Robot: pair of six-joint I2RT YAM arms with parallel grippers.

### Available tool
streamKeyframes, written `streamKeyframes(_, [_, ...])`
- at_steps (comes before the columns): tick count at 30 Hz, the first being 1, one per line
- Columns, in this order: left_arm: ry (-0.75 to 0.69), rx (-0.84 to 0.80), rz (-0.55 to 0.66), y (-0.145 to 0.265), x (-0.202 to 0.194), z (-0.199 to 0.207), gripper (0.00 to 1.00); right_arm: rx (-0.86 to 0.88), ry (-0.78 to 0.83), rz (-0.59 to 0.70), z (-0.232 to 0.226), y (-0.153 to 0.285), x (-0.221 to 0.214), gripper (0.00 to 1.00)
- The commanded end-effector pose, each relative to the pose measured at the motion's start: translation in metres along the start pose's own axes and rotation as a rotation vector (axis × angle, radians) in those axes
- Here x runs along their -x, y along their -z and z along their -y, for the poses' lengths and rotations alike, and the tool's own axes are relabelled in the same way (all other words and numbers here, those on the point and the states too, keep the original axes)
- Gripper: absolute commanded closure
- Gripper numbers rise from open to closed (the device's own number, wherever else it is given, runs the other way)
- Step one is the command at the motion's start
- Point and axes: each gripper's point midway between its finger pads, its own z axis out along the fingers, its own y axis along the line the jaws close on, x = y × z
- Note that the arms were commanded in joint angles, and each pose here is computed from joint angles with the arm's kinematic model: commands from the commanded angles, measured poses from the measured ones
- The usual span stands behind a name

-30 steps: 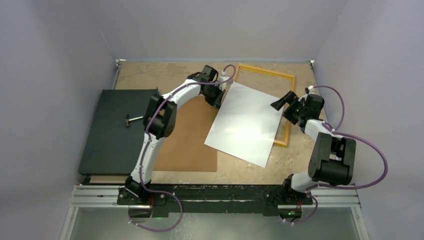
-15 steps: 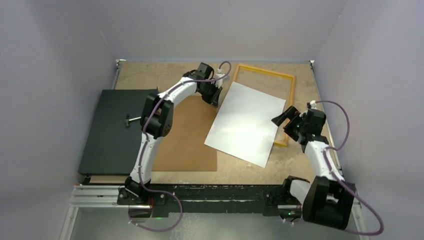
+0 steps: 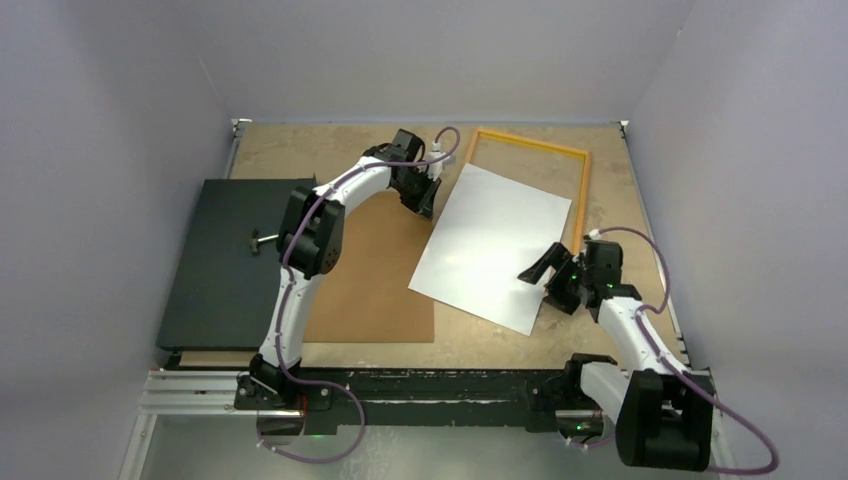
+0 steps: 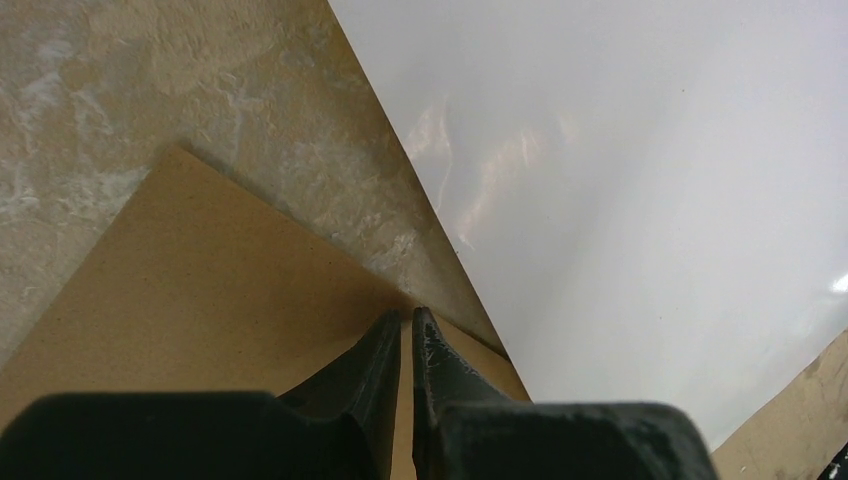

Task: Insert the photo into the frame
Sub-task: Adjust the photo in the photo frame.

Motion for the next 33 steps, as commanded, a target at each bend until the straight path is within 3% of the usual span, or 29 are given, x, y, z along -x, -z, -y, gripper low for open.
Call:
streamKeyframes(1, [-0.039,-0.015,0.062,0.016,0.02,0.017,0.93,0.023,0.0,-0.047,-0.018,-0.012,-0.014,0.09])
streamKeyframes(18, [-0.047,-0.017,0.028,0.006,0.007,0.022,0.96,0.008,0.006,0.006,0.0,-0.027,-0.017,0.1])
streamKeyframes(33, [-0.061,0.006,0.002,0.006,0.001,0.023,0.97,0.363,0.08,0.113,-0.104,0.032,0.025,0.2])
